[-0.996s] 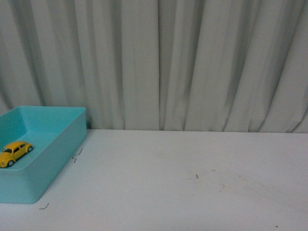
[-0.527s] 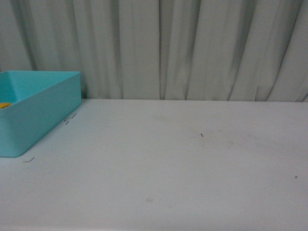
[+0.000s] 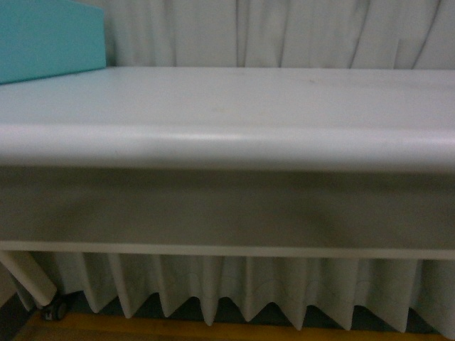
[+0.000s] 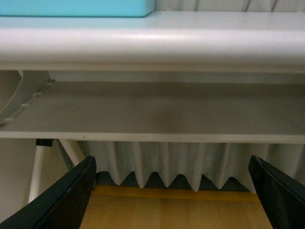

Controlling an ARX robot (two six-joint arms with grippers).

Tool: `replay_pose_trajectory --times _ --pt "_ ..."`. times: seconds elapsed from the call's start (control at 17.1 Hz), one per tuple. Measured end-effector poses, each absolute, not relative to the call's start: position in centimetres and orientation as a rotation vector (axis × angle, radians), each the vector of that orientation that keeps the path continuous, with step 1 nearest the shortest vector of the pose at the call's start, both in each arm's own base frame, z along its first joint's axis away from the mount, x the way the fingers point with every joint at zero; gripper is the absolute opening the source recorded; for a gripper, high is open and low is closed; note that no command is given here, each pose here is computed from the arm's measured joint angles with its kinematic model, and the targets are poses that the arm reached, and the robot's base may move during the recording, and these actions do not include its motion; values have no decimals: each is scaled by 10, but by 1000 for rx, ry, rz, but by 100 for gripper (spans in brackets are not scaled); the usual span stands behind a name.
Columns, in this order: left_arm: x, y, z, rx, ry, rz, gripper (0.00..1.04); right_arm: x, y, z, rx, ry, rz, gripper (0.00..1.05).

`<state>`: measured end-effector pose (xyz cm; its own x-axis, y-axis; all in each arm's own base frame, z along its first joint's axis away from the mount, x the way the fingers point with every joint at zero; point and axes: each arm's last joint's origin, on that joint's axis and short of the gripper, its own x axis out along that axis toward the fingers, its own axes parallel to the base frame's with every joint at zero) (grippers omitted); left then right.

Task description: Wind up and store yellow beetle toy

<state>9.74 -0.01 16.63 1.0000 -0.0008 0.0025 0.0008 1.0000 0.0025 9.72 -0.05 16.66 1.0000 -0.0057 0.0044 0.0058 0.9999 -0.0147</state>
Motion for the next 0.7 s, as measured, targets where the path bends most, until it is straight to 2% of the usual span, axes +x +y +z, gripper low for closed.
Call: replay_pose_trajectory --times 0.7 --pt "97 0 166 2 1 -1 98 97 -1 166 -14 -2 -6 98"
